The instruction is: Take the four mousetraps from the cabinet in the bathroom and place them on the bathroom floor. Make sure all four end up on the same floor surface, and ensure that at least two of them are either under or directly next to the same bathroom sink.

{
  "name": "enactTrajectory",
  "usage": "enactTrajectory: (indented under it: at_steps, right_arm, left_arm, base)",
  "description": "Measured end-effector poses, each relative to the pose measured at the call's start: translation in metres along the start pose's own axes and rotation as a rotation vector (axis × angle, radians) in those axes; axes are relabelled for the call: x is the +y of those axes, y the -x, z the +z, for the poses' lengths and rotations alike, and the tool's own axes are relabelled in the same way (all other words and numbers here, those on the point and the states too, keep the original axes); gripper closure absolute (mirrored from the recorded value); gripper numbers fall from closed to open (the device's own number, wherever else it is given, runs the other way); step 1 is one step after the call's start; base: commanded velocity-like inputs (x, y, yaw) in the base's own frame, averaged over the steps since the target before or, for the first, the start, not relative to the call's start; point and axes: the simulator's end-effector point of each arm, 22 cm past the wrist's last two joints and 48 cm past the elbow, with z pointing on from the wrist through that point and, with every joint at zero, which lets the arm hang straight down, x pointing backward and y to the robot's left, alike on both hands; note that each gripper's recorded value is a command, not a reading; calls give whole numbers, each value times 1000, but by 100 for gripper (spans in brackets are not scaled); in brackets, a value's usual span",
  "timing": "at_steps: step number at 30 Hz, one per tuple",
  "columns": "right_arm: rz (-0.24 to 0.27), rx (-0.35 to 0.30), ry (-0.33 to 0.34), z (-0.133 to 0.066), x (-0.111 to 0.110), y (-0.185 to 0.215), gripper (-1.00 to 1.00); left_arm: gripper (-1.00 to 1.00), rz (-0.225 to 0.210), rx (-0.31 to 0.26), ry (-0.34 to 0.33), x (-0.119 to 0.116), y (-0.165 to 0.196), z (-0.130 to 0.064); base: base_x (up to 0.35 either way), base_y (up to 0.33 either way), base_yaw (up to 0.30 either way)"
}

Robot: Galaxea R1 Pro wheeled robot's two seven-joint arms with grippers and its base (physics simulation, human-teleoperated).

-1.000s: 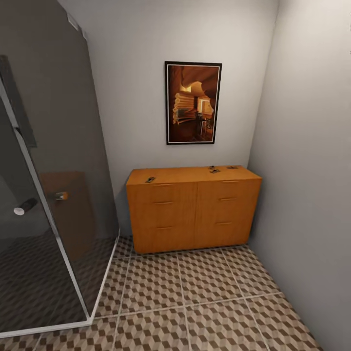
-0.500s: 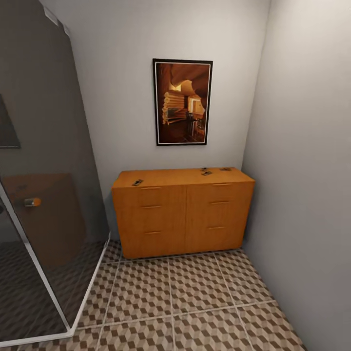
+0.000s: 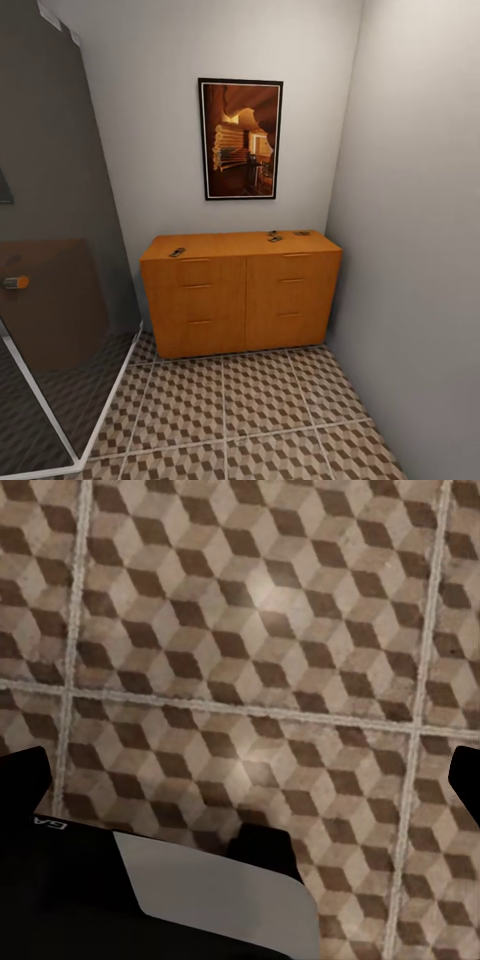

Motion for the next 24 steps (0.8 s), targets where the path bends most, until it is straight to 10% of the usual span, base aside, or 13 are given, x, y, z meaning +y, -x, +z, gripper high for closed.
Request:
enactTrajectory:
  at_steps: [24]
  right_arm:
    - [11, -44, 21, 0, 16, 15, -100]
  left_arm:
    - [-100, -1, -25, 0, -1, 13, 1]
  base:
    - [2, -3, 0]
